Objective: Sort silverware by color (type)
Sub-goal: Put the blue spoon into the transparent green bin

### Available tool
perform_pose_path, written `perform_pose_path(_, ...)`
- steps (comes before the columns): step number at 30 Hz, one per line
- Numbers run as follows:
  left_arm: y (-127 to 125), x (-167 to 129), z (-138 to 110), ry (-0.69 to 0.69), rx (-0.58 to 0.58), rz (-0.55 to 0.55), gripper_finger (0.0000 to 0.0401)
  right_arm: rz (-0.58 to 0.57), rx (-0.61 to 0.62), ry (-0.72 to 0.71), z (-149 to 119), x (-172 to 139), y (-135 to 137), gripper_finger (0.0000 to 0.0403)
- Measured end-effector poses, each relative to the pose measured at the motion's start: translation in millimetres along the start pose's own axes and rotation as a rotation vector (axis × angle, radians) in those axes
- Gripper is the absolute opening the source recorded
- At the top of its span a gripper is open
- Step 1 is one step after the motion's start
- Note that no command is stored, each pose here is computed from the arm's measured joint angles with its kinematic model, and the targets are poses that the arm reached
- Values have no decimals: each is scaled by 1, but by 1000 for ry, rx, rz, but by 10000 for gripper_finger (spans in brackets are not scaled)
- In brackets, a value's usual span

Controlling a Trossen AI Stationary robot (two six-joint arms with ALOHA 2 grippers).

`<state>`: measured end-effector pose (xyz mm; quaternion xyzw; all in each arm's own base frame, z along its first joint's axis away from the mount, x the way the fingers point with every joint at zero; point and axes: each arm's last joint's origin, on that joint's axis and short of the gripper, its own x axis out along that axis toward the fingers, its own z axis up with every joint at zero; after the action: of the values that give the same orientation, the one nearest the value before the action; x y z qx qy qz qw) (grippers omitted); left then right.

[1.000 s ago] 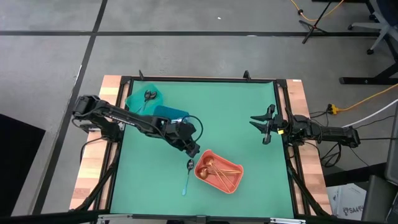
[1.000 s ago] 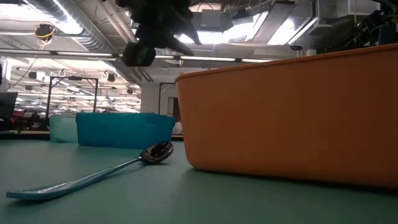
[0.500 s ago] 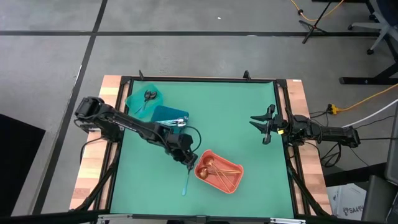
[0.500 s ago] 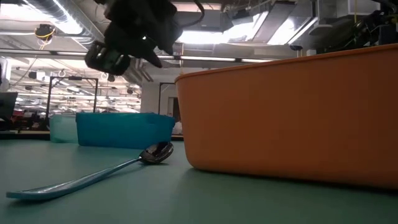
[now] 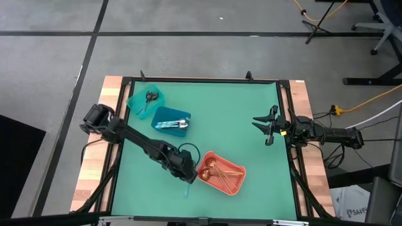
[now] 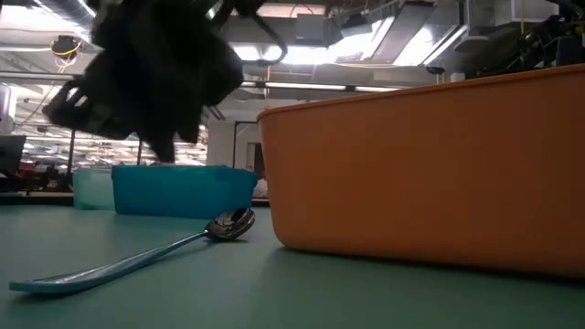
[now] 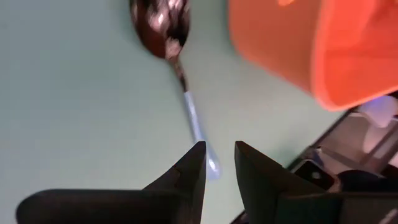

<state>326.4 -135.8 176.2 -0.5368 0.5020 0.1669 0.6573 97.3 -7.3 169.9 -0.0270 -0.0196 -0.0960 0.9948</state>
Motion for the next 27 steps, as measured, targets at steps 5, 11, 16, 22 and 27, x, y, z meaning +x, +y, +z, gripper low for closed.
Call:
perform_pose_path(5, 4, 18, -3, -9, 5, 30, 79, 0, 0, 0, 0, 0, 0, 97)
perform_pose_path(11, 7, 30, 1, -47, 3, 35, 79, 0, 0, -1, 0, 0, 0, 97)
perform_pose_path(16, 7, 31, 3, -100, 2, 35, 79, -1, 1, -1, 0, 0, 0, 97)
perform_pose_path(22, 6, 31, 4, -113, 2, 34, 79, 0, 0, -1, 0, 0, 0, 97)
perform_pose_path(27, 9, 35, 4, -114, 1, 53, 79, 0, 0, -1, 0, 0, 0, 97)
